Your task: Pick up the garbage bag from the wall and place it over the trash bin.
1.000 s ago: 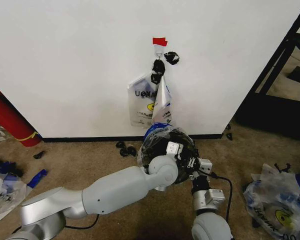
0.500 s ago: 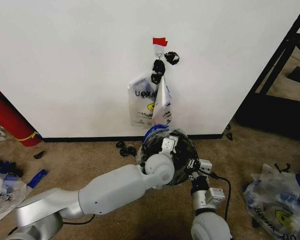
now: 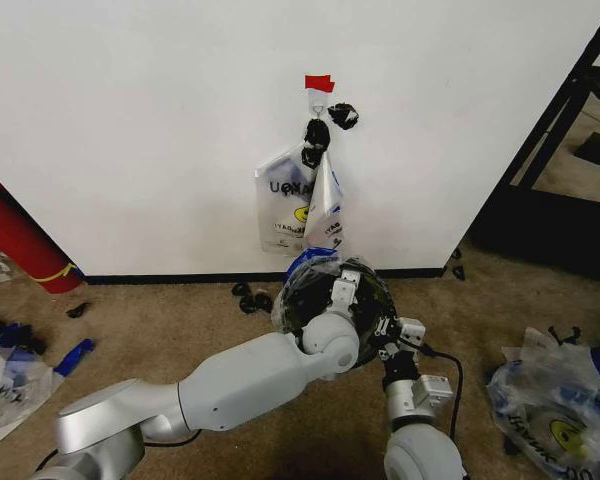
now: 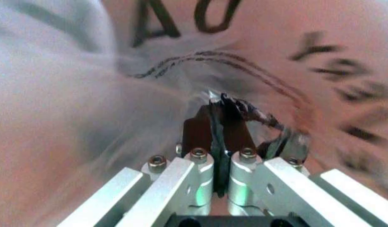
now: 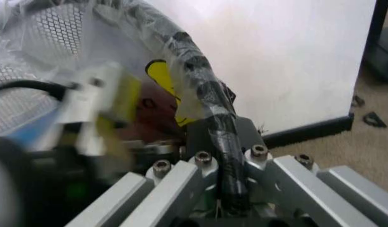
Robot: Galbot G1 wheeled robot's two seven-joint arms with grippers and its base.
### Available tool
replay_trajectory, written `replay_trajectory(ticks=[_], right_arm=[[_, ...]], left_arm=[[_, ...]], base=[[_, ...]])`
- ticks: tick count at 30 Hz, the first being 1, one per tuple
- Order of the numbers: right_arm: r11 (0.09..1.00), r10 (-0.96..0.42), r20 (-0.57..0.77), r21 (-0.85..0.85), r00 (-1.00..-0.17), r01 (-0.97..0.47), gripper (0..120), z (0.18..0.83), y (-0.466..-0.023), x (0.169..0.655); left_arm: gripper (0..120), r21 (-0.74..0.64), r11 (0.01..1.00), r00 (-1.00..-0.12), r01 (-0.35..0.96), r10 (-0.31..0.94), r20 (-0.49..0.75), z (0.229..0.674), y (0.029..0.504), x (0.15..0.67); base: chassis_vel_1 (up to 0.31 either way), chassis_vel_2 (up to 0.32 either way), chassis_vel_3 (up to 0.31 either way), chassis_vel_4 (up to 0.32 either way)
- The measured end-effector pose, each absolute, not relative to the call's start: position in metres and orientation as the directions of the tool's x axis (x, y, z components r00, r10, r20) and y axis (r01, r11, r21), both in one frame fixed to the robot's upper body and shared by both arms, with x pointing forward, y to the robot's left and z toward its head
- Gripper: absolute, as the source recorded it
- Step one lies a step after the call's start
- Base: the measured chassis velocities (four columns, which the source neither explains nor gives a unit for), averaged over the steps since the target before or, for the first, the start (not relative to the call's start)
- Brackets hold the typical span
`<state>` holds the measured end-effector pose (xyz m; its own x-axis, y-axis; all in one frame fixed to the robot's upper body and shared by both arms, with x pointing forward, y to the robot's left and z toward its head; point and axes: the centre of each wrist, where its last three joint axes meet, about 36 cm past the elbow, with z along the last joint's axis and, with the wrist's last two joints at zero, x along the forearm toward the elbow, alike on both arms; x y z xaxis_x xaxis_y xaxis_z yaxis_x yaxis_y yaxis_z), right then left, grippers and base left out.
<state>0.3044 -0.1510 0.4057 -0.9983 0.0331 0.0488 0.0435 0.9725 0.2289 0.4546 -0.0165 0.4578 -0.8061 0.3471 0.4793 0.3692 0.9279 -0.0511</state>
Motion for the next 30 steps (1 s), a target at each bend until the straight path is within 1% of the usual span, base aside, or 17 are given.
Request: replay_trajectory(ticks=[4, 6, 9, 11, 12, 15, 16, 17, 18, 19, 20, 22, 24, 25, 26, 27, 30], right_arm=[[0.967, 0.039, 0.073, 0.250, -0.997, 0.057, 0, 0.406, -0.153, 0.310], [0.956, 0.047, 0.118, 0.283, -0.992, 0.079, 0, 0.409, -0.157, 0.318], [0.945, 0.048, 0.164, 0.313, -0.985, 0.098, 0, 0.410, -0.161, 0.324], [0.935, 0.042, 0.197, 0.339, -0.980, 0.108, 0, 0.411, -0.163, 0.327], [0.935, 0.042, 0.197, 0.339, -0.980, 0.108, 0, 0.411, -0.163, 0.327], [0.917, 0.023, 0.248, 0.381, -0.969, 0.120, 0, 0.415, -0.165, 0.331], [0.911, 0.016, 0.259, 0.394, -0.966, 0.121, 0, 0.417, -0.166, 0.333], [0.902, 0.004, 0.277, 0.413, -0.961, 0.123, 0, 0.420, -0.167, 0.335], [0.895, -0.006, 0.291, 0.429, -0.957, 0.125, 0, 0.423, -0.168, 0.336], [0.877, -0.028, 0.326, 0.462, -0.945, 0.133, 0, 0.427, -0.172, 0.339], [0.877, -0.028, 0.326, 0.462, -0.945, 0.133, 0, 0.427, -0.172, 0.339], [0.860, -0.051, 0.358, 0.490, -0.932, 0.141, 0, 0.431, -0.176, 0.343], [0.842, -0.088, 0.395, 0.520, -0.915, 0.143, 0, 0.438, -0.179, 0.352], [0.833, -0.113, 0.414, 0.535, -0.903, 0.142, 0, 0.442, -0.181, 0.358], [0.829, -0.133, 0.429, 0.543, -0.894, 0.137, 0, 0.444, -0.181, 0.363], [0.829, -0.133, 0.429, 0.543, -0.894, 0.137, 0, 0.444, -0.181, 0.363], [0.825, -0.179, 0.453, 0.553, -0.873, 0.118, 0, 0.447, -0.181, 0.374]], left_arm=[[0, -0.053, 0.911, -0.787, 0.409, 0.381, 0.485, 0.470, -0.008, 0.442], [0, -0.062, 0.887, -0.761, 0.458, 0.427, 0.489, 0.488, 0.007, 0.425], [0, -0.071, 0.865, -0.743, 0.497, 0.466, 0.479, 0.503, 0.025, 0.409], [1, -0.083, 0.856, -0.739, 0.511, 0.486, 0.466, 0.510, 0.040, 0.400], [1, -0.083, 0.856, -0.739, 0.511, 0.486, 0.466, 0.510, 0.040, 0.400], [16, -0.128, 0.861, -0.756, 0.492, 0.495, 0.429, 0.525, 0.073, 0.387], [18, -0.141, 0.865, -0.765, 0.482, 0.494, 0.413, 0.528, 0.084, 0.383], [24, -0.147, 0.870, -0.782, 0.471, 0.489, 0.387, 0.532, 0.096, 0.379], [25, -0.145, 0.873, -0.793, 0.465, 0.484, 0.369, 0.534, 0.103, 0.376], [32, -0.135, 0.880, -0.820, 0.455, 0.474, 0.322, 0.536, 0.119, 0.370], [32, -0.135, 0.880, -0.820, 0.455, 0.474, 0.322, 0.536, 0.119, 0.370], [38, -0.119, 0.889, -0.846, 0.442, 0.457, 0.274, 0.536, 0.132, 0.362], [47, -0.115, 0.906, -0.880, 0.407, 0.422, 0.217, 0.537, 0.148, 0.350], [54, -0.118, 0.919, -0.902, 0.377, 0.393, 0.180, 0.539, 0.160, 0.344], [57, -0.117, 0.931, -0.921, 0.346, 0.361, 0.146, 0.537, 0.171, 0.337], [57, -0.117, 0.931, -0.921, 0.346, 0.361, 0.146, 0.537, 0.171, 0.337], [71, -0.117, 0.952, -0.948, 0.283, 0.296, 0.119, 0.522, 0.193, 0.316]], base=[[0.000, 0.000, 0.000, 0.000], [0.000, 0.000, 0.000, 0.000], [0.000, 0.000, 0.000, 0.000], [0.000, 0.000, 0.000, 0.000], [0.000, 0.000, 0.000, 0.000], [0.000, 0.000, 0.000, 0.000], [0.000, 0.000, 0.000, 0.000], [0.000, 0.000, 0.000, 0.000], [0.000, 0.000, 0.000, 0.000], [0.000, 0.000, 0.000, 0.000], [0.000, 0.000, 0.000, 0.000], [0.000, 0.000, 0.000, 0.000], [0.000, 0.000, 0.000, 0.000], [0.000, 0.000, 0.000, 0.000], [0.000, 0.000, 0.000, 0.000], [0.000, 0.000, 0.000, 0.000], [0.000, 0.000, 0.000, 0.000]])
